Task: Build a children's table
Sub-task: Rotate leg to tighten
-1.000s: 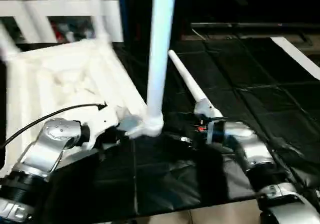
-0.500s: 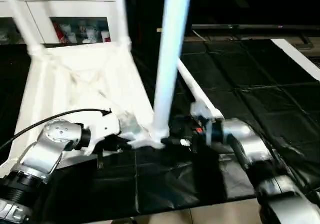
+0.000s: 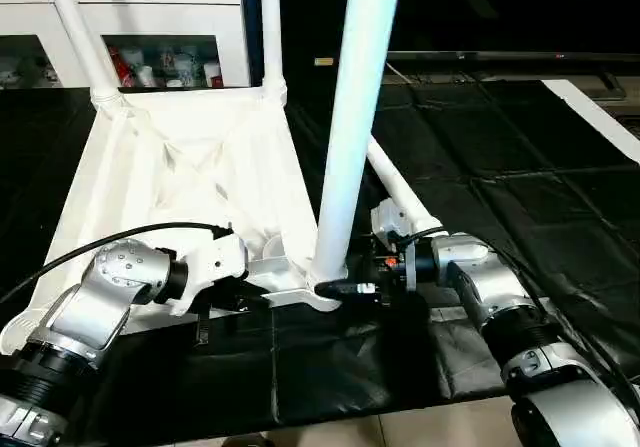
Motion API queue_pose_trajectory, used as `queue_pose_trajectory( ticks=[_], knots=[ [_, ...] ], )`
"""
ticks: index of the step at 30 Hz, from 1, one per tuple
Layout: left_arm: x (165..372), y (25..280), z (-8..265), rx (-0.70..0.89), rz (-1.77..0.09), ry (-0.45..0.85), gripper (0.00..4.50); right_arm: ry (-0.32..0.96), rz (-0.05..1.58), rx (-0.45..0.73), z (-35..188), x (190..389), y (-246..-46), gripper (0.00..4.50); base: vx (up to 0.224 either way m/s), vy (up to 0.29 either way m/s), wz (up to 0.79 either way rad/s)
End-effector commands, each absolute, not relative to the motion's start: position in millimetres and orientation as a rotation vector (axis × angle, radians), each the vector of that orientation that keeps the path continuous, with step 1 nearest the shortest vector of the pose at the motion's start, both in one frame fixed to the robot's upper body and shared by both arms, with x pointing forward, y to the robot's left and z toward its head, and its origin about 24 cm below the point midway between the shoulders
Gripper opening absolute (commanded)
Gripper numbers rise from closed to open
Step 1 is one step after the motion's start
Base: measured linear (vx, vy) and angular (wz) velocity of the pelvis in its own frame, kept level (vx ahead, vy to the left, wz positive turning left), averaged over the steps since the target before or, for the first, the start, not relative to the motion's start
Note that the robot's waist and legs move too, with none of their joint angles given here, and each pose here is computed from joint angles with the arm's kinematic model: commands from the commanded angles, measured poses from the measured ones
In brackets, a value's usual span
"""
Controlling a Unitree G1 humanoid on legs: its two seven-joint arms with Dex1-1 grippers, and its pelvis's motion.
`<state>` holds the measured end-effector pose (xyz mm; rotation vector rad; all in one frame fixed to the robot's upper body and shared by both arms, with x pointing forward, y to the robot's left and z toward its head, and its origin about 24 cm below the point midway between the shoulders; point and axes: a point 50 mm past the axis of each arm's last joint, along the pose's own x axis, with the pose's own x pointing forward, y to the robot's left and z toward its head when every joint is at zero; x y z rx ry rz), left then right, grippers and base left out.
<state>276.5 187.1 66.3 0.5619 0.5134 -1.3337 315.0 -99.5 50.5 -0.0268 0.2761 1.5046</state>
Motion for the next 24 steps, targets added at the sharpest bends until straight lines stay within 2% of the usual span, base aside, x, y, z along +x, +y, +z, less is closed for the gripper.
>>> queue_pose_trajectory(
  ticks=[1, 3, 6, 10, 24],
  knots=[
    [266.9, 174.0, 56.2, 0.586, -1.461, 0.552, 0.00, 0.275, 1.533, -0.048, 54.8, 317.1, -99.3, 3.36, 0.000, 0.000, 0.00],
    [266.9, 174.4, 56.1, 0.588, -1.462, 0.554, 0.00, 0.277, 1.535, -0.048, 54.0, 316.9, -98.6, 3.32, 0.000, 0.000, 0.00],
    [267.1, 175.3, 56.0, 0.591, -1.462, 0.558, 0.00, 0.278, 1.542, -0.050, 53.5, 316.5, -97.5, 2.96, 0.000, 0.000, 0.00],
    [267.8, 176.7, 56.1, 0.595, -1.458, 0.562, 0.00, 0.283, 1.551, -0.050, 53.3, 316.2, -97.3, 2.74, 0.000, 0.000, 0.00],
    [272.9, 181.8, 56.0, 0.591, -1.421, 0.575, 0.00, 0.329, 1.562, -0.049, 42.4, 310.8, -97.9, 2.67, 0.000, 0.000, 0.00]
  ],
)
